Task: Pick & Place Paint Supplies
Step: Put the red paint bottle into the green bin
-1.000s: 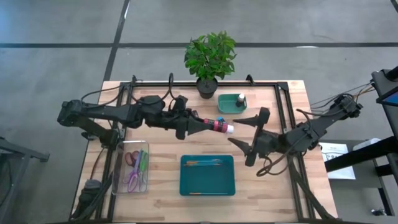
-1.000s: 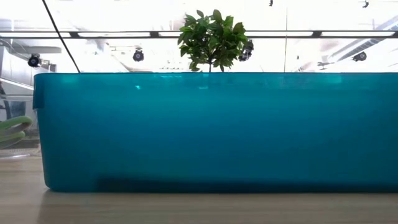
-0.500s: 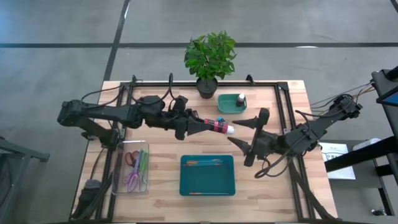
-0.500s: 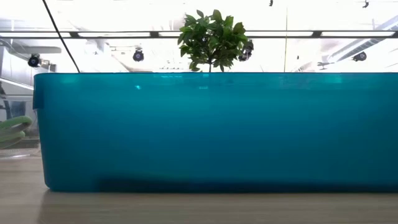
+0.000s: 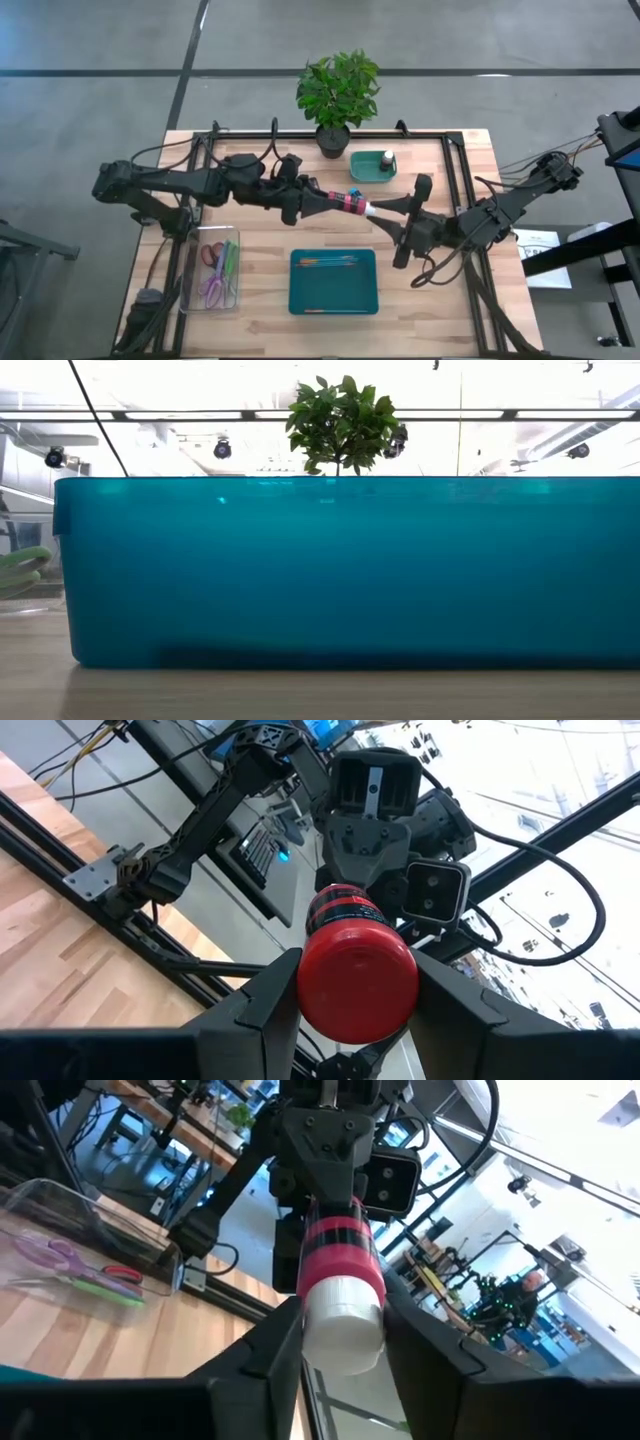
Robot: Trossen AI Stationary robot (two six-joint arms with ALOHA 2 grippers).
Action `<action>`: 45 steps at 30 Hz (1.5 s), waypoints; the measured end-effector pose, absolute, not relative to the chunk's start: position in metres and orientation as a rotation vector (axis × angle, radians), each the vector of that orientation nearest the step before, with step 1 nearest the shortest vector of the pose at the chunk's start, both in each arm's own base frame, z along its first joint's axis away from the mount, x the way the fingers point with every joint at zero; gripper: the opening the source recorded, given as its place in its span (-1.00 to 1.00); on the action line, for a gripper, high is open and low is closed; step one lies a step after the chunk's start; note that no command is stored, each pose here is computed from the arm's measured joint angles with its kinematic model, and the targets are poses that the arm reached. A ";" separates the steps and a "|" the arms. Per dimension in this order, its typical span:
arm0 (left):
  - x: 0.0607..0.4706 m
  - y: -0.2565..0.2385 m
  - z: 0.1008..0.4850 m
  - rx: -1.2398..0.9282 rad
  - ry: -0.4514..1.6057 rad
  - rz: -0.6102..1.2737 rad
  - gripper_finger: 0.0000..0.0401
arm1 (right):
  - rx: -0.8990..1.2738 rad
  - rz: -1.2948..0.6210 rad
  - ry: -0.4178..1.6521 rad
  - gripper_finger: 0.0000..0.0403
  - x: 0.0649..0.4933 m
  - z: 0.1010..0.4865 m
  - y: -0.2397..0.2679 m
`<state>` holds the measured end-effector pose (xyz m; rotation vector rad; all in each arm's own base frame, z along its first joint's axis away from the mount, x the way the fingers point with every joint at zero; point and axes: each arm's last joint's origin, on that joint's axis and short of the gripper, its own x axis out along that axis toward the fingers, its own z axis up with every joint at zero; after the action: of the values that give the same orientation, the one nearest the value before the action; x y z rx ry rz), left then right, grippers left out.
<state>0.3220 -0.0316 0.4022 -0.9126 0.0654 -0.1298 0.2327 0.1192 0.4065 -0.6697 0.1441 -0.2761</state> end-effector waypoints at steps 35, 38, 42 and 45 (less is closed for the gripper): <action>0.322 -0.033 0.404 -0.906 0.053 -0.164 -0.20 | -0.680 -0.284 0.112 -0.20 0.240 0.409 0.116; 0.322 -0.033 0.404 -0.906 0.057 -0.164 -0.20 | -0.685 -0.280 0.117 -0.20 0.239 0.408 0.116; 0.322 -0.033 0.404 -0.907 0.058 -0.166 -0.20 | -0.688 -0.279 0.117 -0.20 0.239 0.408 0.116; 0.322 -0.033 0.404 -0.907 0.058 -0.166 -0.20 | -0.697 -0.279 0.118 -0.20 0.239 0.408 0.116</action>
<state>0.3217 -0.0333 0.4039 -0.9067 0.0580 -0.1657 0.2394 0.1164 0.4082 -0.6970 0.1184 -0.2785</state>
